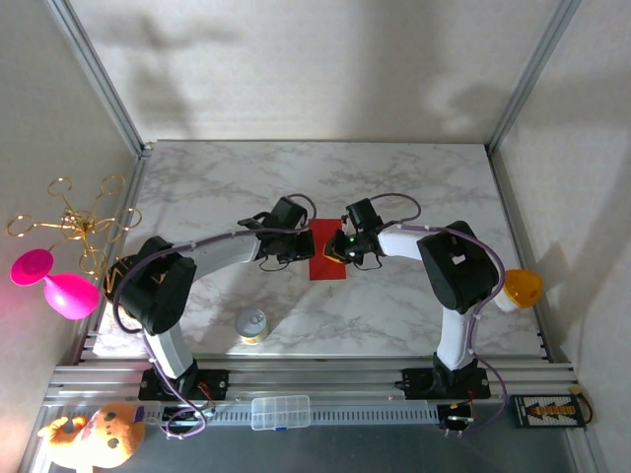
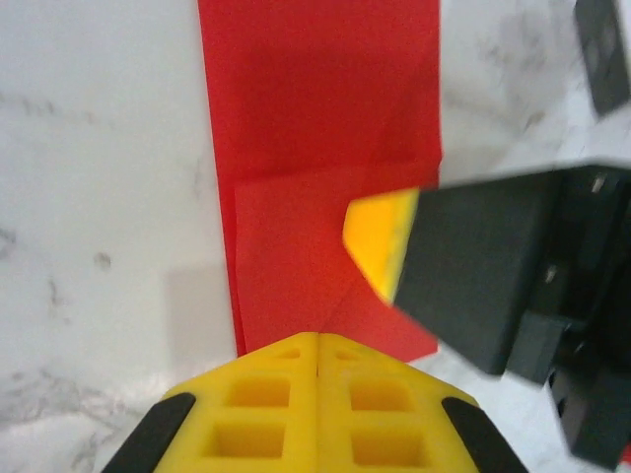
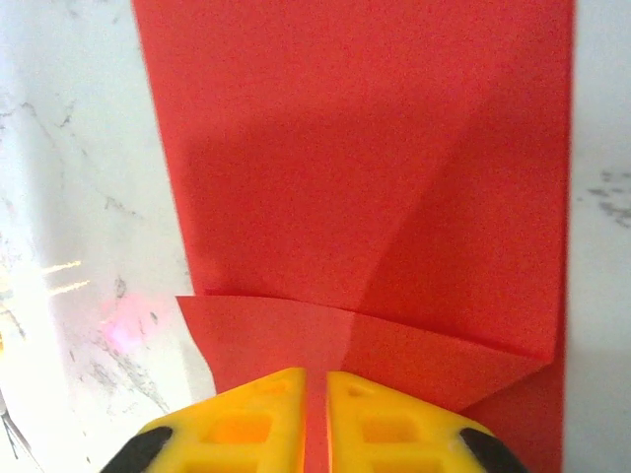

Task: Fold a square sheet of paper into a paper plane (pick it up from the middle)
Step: Fold the triangle a second time at the center of the table.

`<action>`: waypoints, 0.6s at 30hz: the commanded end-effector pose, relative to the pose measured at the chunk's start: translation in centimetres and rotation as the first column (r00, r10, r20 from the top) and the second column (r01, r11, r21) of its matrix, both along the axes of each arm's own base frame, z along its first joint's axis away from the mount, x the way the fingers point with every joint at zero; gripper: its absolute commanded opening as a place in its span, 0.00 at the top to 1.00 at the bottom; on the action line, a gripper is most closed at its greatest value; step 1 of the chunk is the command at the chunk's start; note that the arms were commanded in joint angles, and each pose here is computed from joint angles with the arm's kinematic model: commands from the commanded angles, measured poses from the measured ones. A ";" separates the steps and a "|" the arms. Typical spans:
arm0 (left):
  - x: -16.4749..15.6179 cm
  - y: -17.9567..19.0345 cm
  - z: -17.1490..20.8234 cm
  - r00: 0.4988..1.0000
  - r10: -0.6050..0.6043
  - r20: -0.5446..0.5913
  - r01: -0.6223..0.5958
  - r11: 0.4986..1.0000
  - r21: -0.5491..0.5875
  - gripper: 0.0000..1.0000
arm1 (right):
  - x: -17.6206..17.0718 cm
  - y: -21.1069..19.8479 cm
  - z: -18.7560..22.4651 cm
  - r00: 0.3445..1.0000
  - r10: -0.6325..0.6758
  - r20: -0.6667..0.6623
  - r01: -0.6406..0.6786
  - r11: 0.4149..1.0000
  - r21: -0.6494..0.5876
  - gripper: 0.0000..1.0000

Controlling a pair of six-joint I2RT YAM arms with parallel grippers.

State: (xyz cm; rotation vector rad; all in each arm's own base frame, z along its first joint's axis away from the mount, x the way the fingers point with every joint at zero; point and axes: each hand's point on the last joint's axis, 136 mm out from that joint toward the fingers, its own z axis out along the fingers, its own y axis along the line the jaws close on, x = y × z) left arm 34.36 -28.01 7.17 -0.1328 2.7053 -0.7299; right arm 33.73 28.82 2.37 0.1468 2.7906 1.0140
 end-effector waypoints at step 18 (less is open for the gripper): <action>3.6 -1.2 -3.3 0.991 0.134 -0.013 -0.134 0.990 -0.046 1.00 | 0.6 -2.9 2.3 0.982 -0.190 0.015 0.190 0.982 0.019 0.68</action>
